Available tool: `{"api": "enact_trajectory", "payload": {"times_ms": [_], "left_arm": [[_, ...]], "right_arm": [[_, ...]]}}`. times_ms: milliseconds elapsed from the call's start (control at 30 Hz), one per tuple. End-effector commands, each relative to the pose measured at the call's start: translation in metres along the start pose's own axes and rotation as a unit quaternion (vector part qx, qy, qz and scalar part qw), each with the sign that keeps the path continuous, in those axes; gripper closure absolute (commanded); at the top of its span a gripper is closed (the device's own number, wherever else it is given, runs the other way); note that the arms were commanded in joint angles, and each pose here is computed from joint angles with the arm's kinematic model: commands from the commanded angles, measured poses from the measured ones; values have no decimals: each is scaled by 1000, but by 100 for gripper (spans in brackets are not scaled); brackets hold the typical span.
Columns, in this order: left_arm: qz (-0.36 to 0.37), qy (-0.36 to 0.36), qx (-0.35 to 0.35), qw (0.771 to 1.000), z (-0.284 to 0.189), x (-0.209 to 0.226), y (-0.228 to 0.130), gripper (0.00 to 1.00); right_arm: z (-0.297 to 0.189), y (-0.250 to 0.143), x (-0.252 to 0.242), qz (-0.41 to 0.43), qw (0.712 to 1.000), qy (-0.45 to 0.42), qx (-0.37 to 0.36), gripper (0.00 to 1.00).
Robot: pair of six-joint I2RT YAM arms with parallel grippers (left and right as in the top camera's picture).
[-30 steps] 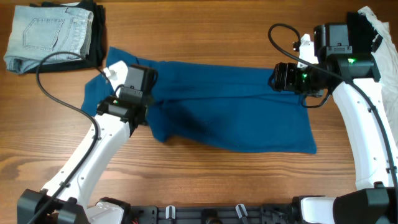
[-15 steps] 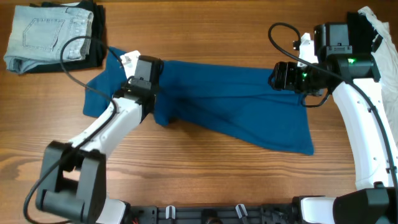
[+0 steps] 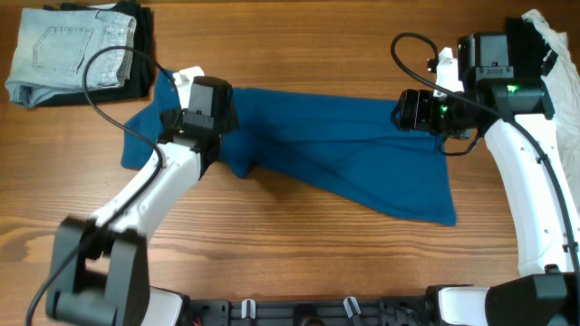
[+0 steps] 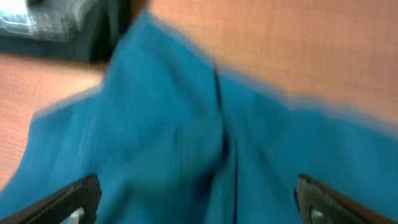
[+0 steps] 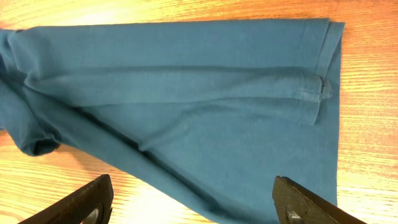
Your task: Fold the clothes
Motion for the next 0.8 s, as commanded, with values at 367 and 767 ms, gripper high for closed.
{"api": "enact_trajectory", "payload": {"times_ms": [367,767], "left_arm": [[133,-85,190,969,-58,-33,-97,14],[145,-52,182,971,-7,-49,-123,13]], "right_arm": [[-3,3,3,-1,1000,9,-16,17],[-3,8,5,4,1000,13,-28,16]]}}
Point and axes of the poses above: each gripper's point midway between its finger pads, its own z axis out along the fingers, its own x axis along the line the jaws close on, y = z × x, the point moved 7 cm from there along -z, back along the fingers, and after that the axes turned 10 degrees about z, right-handed, at the moved point
